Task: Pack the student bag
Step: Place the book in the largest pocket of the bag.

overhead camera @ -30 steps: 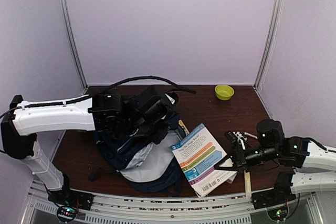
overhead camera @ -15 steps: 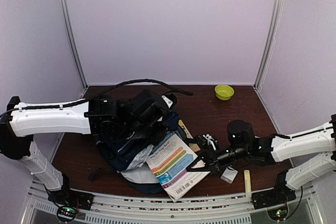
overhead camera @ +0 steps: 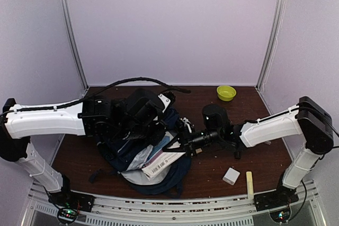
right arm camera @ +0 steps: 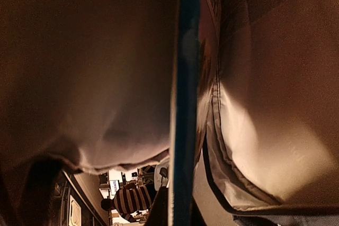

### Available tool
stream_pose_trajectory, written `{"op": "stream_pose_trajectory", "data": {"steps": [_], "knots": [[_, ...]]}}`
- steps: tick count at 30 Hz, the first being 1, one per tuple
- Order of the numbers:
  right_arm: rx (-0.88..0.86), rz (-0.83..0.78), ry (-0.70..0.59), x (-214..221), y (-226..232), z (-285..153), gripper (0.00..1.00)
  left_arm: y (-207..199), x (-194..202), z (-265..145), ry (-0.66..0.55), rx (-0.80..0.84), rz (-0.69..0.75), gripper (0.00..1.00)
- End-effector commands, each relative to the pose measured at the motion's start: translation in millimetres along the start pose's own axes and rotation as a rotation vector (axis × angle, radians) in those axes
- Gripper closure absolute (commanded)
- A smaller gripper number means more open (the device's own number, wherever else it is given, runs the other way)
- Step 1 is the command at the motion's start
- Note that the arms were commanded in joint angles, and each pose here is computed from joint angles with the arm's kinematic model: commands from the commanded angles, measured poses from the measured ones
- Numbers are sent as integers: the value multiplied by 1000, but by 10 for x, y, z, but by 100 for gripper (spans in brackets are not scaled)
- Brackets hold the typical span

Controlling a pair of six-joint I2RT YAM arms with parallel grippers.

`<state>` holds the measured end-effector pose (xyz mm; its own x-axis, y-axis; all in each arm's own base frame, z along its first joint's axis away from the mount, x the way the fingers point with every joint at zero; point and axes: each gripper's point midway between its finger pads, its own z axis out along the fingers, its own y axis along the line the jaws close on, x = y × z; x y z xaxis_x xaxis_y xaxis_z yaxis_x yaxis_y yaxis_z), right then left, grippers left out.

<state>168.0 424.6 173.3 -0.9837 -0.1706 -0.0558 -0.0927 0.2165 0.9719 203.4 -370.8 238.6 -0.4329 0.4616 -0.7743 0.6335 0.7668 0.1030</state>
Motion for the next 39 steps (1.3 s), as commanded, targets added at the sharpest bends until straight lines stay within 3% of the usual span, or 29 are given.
{"op": "stream_pose_trajectory", "data": {"steps": [1, 6, 14, 20, 27, 39], "knots": [[-61, -194, -109, -404, 400, 9, 100, -73, -327, -201, -133, 67, -60, 100], [72, -231, -139, -664, 167, 148, 100, -129, -379, -246, -159, 107, -58, 100], [54, -208, -273, -1111, 232, 293, 100, -182, -406, -276, -180, 147, -66, 100], [189, -163, -299, -1228, -168, 351, 100, -263, -379, -242, -191, 190, -80, 100], [272, -173, -321, -1262, -337, 299, 82, -257, -327, -183, -186, 176, -81, 100], [448, -277, -372, -1037, -233, -253, 54, -140, -208, -86, -149, 102, -88, 100]]}}
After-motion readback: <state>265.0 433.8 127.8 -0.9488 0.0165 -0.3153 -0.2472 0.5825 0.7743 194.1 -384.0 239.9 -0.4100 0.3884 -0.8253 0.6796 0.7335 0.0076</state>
